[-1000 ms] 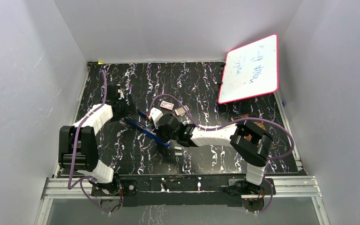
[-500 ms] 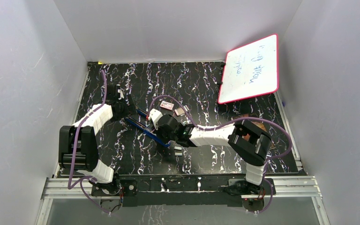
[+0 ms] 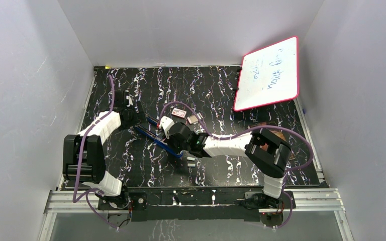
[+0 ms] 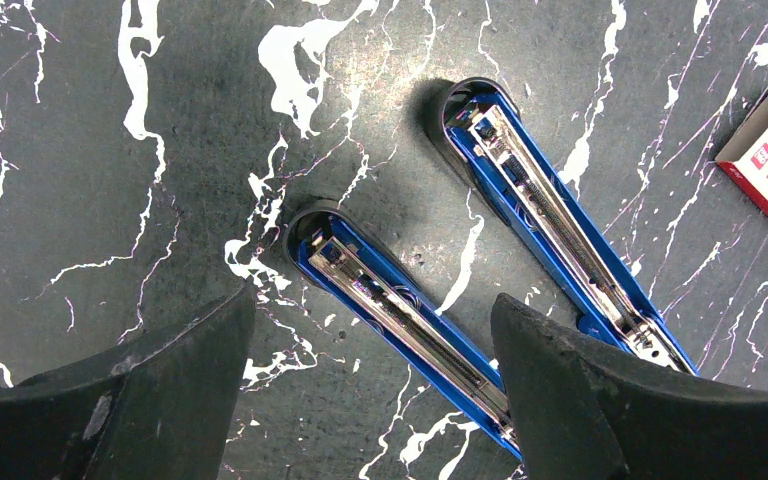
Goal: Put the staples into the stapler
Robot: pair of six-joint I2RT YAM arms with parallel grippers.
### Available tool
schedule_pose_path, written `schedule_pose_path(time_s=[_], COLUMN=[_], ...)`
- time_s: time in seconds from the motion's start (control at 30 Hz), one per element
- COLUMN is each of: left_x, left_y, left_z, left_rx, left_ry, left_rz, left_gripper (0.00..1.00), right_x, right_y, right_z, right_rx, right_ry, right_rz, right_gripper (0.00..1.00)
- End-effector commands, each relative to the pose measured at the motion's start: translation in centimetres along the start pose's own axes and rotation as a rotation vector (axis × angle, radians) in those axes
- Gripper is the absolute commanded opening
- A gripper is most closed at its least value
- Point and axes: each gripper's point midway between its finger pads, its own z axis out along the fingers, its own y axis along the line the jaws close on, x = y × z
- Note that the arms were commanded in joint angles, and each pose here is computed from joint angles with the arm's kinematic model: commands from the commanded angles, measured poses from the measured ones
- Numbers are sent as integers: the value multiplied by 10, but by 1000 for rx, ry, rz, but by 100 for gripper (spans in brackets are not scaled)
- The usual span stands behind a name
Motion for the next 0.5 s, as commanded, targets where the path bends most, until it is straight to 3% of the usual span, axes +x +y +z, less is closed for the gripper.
schedule_pose_path(time_s=[0.0, 0.47], left_x=[-9, -9], left_y=[-2, -2], left_z=[-5, -4], left_rx=[14, 15], left_ry=[-5, -4], left_rz=[-2, -2], left_gripper=[86, 86], right_x=[-43, -35], right_y=[-3, -7], right_z=[-15, -11], right_rx=[11, 32], right_ry=[-136, -102], right_rz=[16, 15], right_gripper=[0, 0])
